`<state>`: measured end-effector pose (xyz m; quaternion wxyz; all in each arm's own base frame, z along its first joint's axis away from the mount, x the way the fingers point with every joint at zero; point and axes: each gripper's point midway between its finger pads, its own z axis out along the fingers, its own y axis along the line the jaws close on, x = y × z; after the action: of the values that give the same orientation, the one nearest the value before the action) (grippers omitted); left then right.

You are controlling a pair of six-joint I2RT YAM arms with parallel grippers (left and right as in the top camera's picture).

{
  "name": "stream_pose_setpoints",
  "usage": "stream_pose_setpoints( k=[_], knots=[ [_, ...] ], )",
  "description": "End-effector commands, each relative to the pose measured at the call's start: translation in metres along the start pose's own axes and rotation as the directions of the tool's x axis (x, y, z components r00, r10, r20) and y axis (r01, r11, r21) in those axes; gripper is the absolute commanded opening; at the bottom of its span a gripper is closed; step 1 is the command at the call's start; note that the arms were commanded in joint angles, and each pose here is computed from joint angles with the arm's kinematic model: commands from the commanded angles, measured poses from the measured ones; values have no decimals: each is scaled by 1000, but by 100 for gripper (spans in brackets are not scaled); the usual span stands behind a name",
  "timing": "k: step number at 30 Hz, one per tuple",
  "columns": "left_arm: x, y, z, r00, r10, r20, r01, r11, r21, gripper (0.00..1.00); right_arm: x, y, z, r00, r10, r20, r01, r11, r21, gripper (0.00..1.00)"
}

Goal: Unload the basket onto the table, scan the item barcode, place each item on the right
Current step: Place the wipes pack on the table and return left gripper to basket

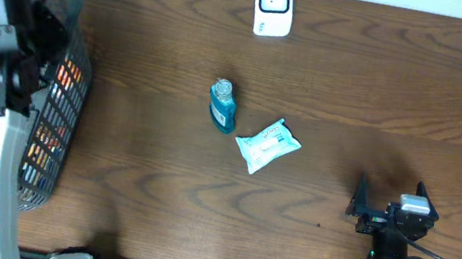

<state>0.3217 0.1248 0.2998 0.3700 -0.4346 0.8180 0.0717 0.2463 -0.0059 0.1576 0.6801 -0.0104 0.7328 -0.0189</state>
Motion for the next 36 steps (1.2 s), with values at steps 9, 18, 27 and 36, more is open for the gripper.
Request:
stream_pose_setpoints(
  k=[9, 18, 27, 36],
  knots=[
    [5, 102, 63, 917, -373, -142, 320, 900, -296, 98, 1, 2, 0, 1000, 9, -2, -9, 1000, -8, 99],
    [87, 159, 83, 736, -580, -349, 328, 757, -565, 98, 1, 2, 0, 1000, 9, -2, -9, 1000, -8, 99],
    [120, 186, 83, 734, -575, -362, 234, 714, -660, 98, 1, 2, 0, 1000, 9, -2, -9, 1000, -8, 99],
    [145, 210, 90, 703, -609, -367, 221, 678, -701, 98, 1, 2, 0, 1000, 9, -2, -9, 1000, -8, 99]
  ],
)
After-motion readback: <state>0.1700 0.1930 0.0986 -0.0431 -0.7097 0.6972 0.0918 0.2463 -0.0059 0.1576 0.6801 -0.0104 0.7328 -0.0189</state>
